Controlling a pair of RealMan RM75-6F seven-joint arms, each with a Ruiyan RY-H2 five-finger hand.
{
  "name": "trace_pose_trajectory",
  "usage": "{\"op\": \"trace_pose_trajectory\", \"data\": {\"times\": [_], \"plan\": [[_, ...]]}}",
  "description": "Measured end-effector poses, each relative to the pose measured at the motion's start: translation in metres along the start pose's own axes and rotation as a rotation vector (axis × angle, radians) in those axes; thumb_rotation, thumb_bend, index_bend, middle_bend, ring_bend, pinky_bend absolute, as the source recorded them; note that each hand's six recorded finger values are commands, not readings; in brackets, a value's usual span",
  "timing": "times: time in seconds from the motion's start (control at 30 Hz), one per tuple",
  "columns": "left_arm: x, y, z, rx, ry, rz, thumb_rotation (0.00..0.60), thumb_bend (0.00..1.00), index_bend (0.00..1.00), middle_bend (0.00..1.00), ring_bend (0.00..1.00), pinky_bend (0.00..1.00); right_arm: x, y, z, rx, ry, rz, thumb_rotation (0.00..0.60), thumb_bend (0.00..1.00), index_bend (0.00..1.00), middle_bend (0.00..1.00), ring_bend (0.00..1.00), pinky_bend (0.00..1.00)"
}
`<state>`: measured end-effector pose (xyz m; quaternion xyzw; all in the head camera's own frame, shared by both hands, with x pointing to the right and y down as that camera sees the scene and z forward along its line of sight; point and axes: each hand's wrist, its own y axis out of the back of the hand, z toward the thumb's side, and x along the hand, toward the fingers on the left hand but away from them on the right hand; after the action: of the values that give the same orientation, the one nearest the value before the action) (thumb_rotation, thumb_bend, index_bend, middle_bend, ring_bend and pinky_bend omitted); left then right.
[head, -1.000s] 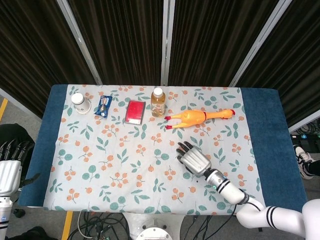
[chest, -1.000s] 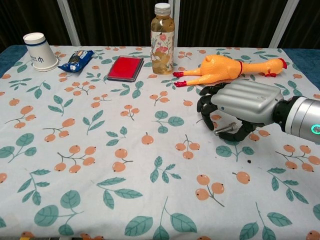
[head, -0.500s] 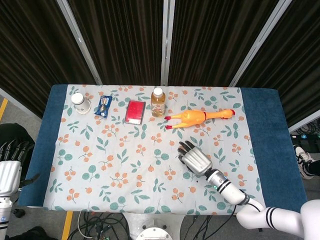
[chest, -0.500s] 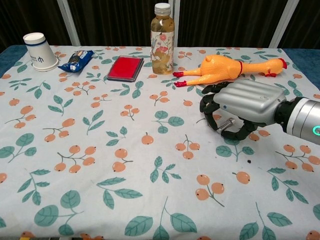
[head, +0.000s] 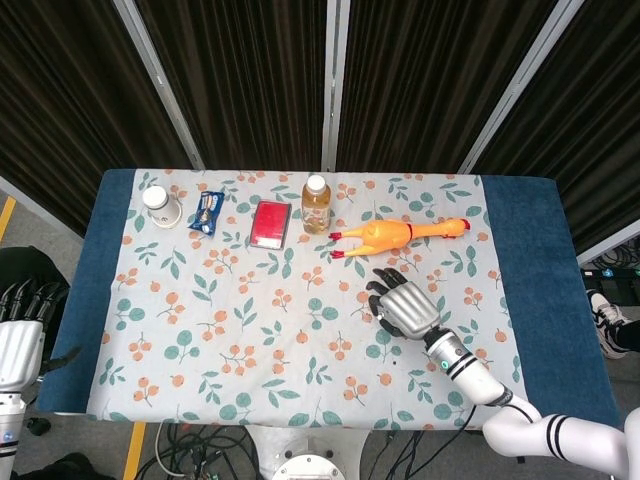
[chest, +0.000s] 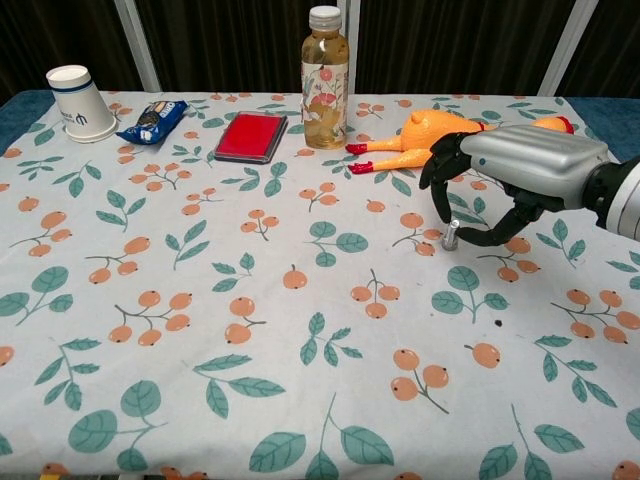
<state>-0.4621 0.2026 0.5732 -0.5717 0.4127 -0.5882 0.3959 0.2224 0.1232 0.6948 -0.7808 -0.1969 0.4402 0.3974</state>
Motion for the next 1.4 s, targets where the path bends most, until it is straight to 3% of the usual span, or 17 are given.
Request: {"op": "trace_pose_trajectory", "data": {"times": [0.4,0.73,1.0,1.2,1.4], "plan": [[0.0,-0.001,0.0,0.001,0.002,-0.004,0.6,0.0,0.19,0.15,0.0,0.01,-0.008,0.003,-0.012,-0.031,-0.033,0.021,0.6,0.33,0.59,0.25,0.06,0.1],[0.0,-0.001,0.0,0.002,0.0,-0.001,0.6,0.0,0.19,0.15,0.0,0.01,-0.008,0.002,-0.015,-0.026,-0.044,0.033,0.6,0.33,0.41,0.23,0.04,0.06],[0.0,0.001,0.0,0.002,-0.003,0.003,0.6,0.0,0.19,0.15,0.0,0.01,-0.005,0.007,-0.013,-0.021,-0.038,0.025,0.6,0.33,0.36,0.22,0.04,0.05],[0.001,0.005,0.001,0.001,-0.009,0.021,0.6,0.0,0.19,0.15,0.0,0.01,0.021,0.028,-0.031,0.019,-0.088,-0.052,0.6,0.34,0.26,0.19,0.04,0.05],[0.0,0.009,0.002,0.007,-0.012,0.041,0.6,0.0,0.19,0.15,0.0,0.01,0.09,0.057,-0.068,0.058,-0.24,-0.205,0.6,0.34,0.19,0.16,0.04,0.05]]}}
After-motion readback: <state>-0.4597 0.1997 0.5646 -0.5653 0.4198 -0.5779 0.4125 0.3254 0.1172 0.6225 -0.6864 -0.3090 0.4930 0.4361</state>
